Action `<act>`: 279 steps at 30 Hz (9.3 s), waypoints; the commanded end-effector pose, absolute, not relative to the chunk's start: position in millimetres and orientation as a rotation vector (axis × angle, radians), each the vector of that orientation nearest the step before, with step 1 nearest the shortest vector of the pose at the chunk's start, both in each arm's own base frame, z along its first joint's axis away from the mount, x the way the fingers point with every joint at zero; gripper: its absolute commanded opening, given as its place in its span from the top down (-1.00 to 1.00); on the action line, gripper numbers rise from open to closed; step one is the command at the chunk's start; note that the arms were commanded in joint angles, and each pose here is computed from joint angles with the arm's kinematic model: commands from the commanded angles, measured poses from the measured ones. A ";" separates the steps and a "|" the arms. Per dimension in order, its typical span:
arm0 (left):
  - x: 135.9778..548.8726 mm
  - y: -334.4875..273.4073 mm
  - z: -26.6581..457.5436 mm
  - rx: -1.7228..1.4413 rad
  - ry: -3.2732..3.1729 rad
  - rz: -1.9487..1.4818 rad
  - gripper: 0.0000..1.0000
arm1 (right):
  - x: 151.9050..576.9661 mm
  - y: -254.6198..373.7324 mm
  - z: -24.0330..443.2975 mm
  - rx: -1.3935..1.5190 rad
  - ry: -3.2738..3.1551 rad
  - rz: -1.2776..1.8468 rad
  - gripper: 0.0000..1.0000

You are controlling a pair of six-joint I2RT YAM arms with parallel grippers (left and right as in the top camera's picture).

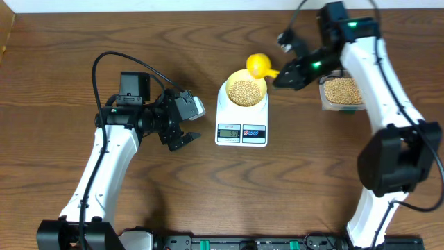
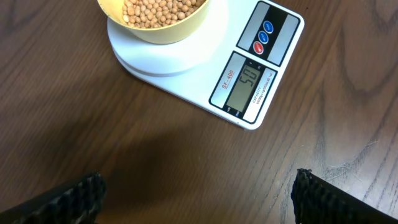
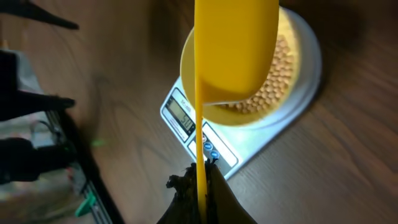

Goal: Scoop item into bowl and weigh 50g on scale

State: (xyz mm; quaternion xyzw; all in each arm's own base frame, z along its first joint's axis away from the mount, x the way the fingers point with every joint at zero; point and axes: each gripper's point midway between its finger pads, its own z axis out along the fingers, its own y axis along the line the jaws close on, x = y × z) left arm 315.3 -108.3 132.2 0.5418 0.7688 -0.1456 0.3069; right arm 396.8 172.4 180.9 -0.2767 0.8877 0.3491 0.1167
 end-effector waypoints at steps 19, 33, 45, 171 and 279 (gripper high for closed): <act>314.5 -109.6 138.1 1.419 2.022 -0.397 -0.95 | 362.4 10.8 242.3 -0.312 2.662 0.888 0.98; 314.6 -109.6 138.1 1.419 2.023 -0.396 -0.95 | 354.4 -63.3 189.1 -0.154 2.988 0.228 0.97; 314.6 -109.6 138.1 1.419 2.023 -0.396 -0.95 | 366.1 -49.4 159.4 -0.270 3.036 -0.391 0.98; 314.6 -109.6 138.1 1.419 2.023 -0.396 -0.95 | 254.7 -27.1 352.6 0.061 1.824 -0.046 -0.99; 351.0 -80.2 143.2 1.044 2.234 -0.223 -0.95 | 246.2 4.2 156.7 -0.055 1.644 -0.010 -0.98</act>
